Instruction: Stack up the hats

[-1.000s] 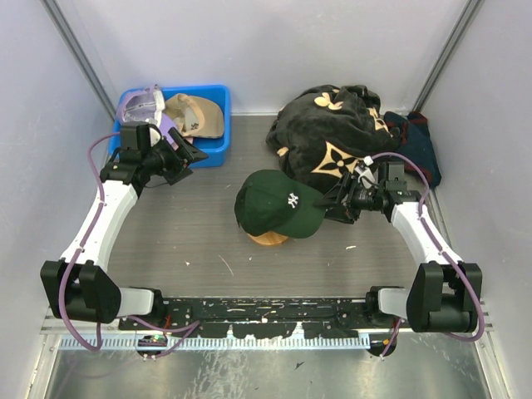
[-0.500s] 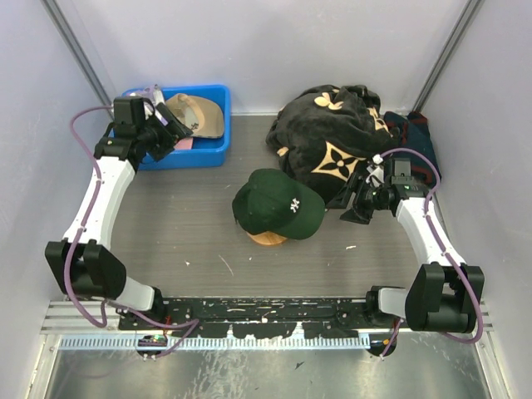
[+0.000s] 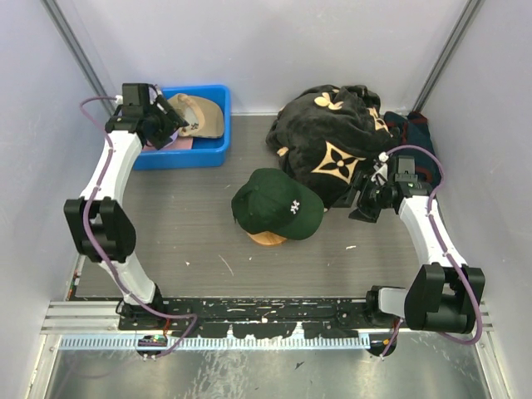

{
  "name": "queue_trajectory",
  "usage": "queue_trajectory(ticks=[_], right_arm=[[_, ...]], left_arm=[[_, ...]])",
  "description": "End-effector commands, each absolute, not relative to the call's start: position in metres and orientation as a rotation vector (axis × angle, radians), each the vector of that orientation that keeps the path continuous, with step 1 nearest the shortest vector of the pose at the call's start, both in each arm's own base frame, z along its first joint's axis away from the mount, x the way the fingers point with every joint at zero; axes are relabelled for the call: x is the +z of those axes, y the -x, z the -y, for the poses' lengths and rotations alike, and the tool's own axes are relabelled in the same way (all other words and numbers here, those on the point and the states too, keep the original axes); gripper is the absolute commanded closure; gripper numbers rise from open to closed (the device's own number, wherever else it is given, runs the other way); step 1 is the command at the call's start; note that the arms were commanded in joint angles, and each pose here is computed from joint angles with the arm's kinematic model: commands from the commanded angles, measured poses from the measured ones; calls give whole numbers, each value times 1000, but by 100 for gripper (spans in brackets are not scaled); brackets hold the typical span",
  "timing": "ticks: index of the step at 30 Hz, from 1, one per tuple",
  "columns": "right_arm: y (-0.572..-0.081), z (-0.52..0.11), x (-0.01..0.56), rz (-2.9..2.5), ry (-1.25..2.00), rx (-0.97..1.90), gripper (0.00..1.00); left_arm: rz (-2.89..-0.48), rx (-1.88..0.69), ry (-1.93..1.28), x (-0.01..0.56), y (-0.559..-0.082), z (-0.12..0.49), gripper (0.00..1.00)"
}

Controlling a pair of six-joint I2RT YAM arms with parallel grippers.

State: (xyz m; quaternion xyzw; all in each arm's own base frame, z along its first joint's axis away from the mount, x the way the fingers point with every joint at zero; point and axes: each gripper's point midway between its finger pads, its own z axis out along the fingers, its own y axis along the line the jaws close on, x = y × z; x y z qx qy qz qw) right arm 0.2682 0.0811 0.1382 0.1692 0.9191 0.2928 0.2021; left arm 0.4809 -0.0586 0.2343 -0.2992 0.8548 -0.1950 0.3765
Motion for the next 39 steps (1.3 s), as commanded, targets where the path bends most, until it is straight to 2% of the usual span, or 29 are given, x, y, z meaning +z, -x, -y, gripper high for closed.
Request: queue_trajectory(ticks=[1,12,20,30,39], right_arm=[[-277,-63,151,-2519,-459,683,31],[-277,-31,167,-2475,-538,444,30],[-269,-15,176,-2461,-566,341,30],[-272,-4,181,-2448,-605,301,29],[-271,-1,180,-2454,-616,280,28]], left_arm=[[-2165,-550,791,232,-513,72,25],[-2029,-485,1206,184,-569,71,47],[-1979,-429,1345,160,-596,69,42],[-1946,-292,1515,135,-576,64,36],[-1951,-271,1540,116,-596,53,35]])
